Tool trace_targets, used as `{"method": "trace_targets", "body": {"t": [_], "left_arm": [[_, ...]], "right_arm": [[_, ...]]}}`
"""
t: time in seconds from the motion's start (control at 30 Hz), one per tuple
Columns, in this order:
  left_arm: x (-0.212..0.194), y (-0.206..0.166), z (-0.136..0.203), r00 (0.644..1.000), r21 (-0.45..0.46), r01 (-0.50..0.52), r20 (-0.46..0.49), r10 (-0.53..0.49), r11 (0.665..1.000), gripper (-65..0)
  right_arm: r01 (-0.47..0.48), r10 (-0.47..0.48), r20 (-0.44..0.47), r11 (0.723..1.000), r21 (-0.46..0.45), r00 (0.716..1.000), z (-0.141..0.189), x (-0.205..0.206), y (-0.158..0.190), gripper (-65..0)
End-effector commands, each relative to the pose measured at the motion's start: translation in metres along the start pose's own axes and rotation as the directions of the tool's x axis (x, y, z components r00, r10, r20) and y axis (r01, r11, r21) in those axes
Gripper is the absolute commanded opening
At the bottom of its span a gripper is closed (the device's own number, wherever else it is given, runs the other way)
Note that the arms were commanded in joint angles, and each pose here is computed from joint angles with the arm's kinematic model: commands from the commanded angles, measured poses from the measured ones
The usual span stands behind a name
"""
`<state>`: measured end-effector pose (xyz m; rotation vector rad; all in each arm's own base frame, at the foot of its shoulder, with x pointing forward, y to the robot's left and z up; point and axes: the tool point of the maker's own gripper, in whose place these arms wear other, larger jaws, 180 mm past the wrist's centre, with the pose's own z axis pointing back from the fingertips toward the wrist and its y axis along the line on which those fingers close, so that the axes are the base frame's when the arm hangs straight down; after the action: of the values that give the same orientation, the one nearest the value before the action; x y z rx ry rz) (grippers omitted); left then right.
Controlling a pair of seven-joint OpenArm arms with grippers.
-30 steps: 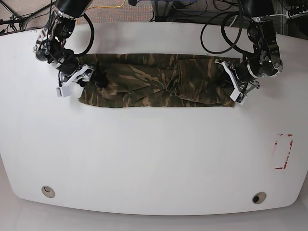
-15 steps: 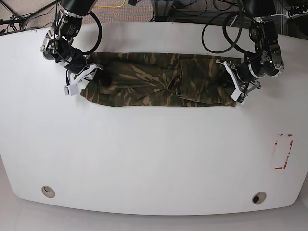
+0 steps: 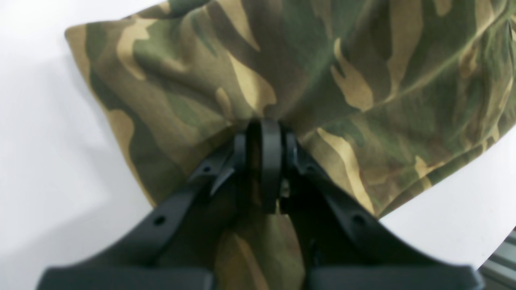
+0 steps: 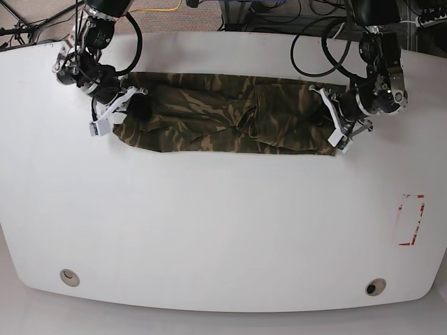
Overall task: Fold the T-shirt properly
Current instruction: 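Grasp the strip end with the right gripper, then fold the strip end with the right gripper toward the left gripper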
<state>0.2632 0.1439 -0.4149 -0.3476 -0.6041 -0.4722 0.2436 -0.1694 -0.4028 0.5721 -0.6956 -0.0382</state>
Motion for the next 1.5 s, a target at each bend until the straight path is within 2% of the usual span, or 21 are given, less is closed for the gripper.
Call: {"method": "trace_targets", "body": {"t": [0.0, 0.17, 0.3, 0.47, 0.53, 0.63, 0.8, 1.03, 1.13, 1.47], "left_arm": [[-0.023, -0.004, -0.004, 0.993, 0.005, 0.032, -0.116, -0.031, 0.999, -61.4], [-0.024, -0.006, -0.006, 0.991, 0.004, 0.044, -0.127, -0.043, 0.999, -61.4], [-0.03, -0.01, -0.011, 0.981, 0.01, 0.093, -0.174, -0.09, 0.996, -61.4], [-0.036, -0.018, -0.017, 0.963, -0.005, 0.153, -0.223, -0.15, 0.988, -61.4], [-0.04, -0.019, -0.019, 0.96, -0.01, 0.157, -0.235, -0.155, 0.988, -61.4], [-0.042, -0.02, -0.022, 0.958, -0.017, 0.15, -0.243, -0.15, 0.989, -61.4], [-0.045, -0.013, -0.029, 0.958, -0.021, 0.12, -0.26, -0.121, 0.993, -61.4], [-0.045, -0.024, -0.05, 0.97, -0.063, 0.052, -0.236, -0.065, 0.997, -61.4], [-0.05, -0.027, -0.054, 0.968, -0.076, 0.037, -0.245, -0.055, 0.996, -61.4], [-0.041, -0.041, -0.064, 0.974, -0.103, 0.016, -0.224, -0.039, 0.995, -61.2]], "right_arm": [[-0.09, 0.094, 0.072, 0.994, -0.059, 0.993, 0.021, 0.032, 0.007, -65.0], [-0.176, 0.182, 0.067, 0.981, -0.085, 0.981, 0.024, 0.043, 0.039, -65.0], [-0.236, 0.243, 0.075, 0.968, -0.091, 0.967, 0.024, 0.053, 0.066, -65.0], [-0.233, 0.232, 0.064, 0.973, -0.004, 0.971, 0.009, 0.046, 0.099, -65.0], [-0.224, 0.222, 0.078, 0.975, 0.012, 0.972, 0.004, 0.052, 0.107, -65.0], [-0.224, 0.217, 0.077, 0.971, 0.09, 0.973, -0.008, 0.048, 0.136, -65.0], [-0.24, 0.228, 0.079, 0.947, 0.213, 0.97, -0.023, 0.04, 0.182, -65.0], [-0.237, 0.213, 0.106, 0.902, 0.362, 0.971, -0.034, 0.034, 0.247, -65.0], [-0.254, 0.232, 0.105, 0.889, 0.381, 0.967, -0.038, 0.031, 0.257, -65.0], [-0.275, 0.235, 0.153, 0.891, 0.36, 0.96, -0.042, 0.042, 0.256, -65.0]]}}
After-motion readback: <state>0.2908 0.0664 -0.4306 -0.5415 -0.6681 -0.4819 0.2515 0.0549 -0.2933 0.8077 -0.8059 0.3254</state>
